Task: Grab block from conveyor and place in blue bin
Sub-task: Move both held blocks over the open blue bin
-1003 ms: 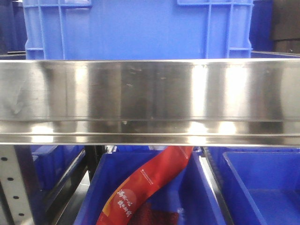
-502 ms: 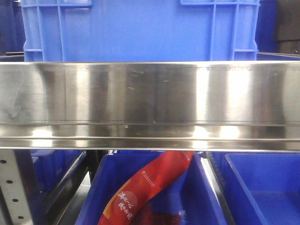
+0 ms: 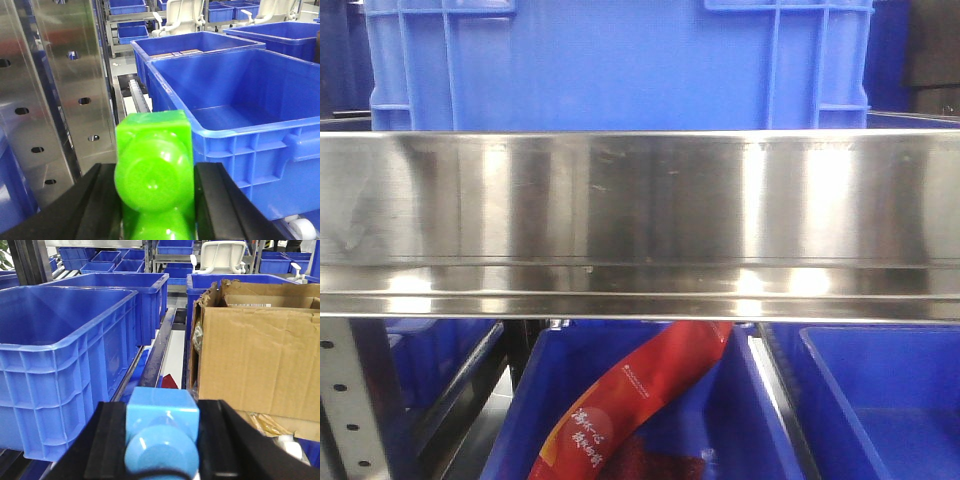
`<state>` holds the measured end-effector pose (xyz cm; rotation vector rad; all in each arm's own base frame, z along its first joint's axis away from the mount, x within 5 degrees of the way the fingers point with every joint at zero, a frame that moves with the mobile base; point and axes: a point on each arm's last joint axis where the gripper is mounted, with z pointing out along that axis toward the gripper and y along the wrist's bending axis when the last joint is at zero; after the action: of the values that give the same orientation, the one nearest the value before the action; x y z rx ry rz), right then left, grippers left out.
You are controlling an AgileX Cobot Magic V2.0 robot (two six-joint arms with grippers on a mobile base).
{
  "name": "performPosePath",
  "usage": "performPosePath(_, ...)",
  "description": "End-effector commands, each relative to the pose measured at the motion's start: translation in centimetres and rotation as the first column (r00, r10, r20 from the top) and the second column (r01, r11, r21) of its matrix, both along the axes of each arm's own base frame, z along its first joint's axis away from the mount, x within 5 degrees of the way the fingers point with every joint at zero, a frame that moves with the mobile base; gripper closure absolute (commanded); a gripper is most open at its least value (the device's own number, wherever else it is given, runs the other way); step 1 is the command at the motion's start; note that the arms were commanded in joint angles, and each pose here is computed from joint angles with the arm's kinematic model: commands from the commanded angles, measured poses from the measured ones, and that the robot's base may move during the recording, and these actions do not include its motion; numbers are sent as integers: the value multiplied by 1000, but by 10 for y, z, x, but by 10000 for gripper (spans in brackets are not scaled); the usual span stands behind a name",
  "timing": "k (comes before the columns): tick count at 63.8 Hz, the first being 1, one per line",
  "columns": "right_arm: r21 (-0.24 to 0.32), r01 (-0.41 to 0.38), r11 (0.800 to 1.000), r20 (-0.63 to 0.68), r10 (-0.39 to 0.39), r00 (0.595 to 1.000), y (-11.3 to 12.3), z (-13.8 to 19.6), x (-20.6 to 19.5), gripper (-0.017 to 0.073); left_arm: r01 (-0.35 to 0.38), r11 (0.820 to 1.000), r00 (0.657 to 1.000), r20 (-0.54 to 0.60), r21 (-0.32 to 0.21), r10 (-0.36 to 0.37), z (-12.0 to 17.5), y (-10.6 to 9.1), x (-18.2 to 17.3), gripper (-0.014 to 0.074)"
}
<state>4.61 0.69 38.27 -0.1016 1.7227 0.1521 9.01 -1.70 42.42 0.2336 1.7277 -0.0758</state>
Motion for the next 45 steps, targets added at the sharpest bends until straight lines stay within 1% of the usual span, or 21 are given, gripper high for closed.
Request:
performPosePath(1,1,6,1000,55,-6,998,0,5,0,713,6,1000,1000,24,-13,-5,3,0,-1,704)
performPosePath(13,9,3,1000,84,-4,996,0,8,0,713,6,1000,1000,24,-13,-5,3,0,-1,704)
performPosePath(18,20,-3,1000,82,1,997,0,8,0,713,6,1000,1000,24,-13,-5,3,0,-1,704)
performPosePath(26,17,-2,1000,69,1,998,1,7,3,713,8,1000,1000,29,-20,-8,3,-1,-1,704)
performPosePath(33,15,-12,1000,56,11,998,3,15,11,713,13,1000,999,36,-21,-12,5,-2,2,704)
performPosePath(37,13,-38,999,65,37,997,5,27,16,713,39,999,999,31,-20,-38,7,-5,6,704)
performPosePath(42,-45,-102,994,69,105,992,13,45,30,713,100,995,995,16,-17,-100,12,-14,14,704)
performPosePath(45,-52,-135,989,77,139,987,18,58,38,713,137,991,991,8,-8,-137,16,-20,20,704)
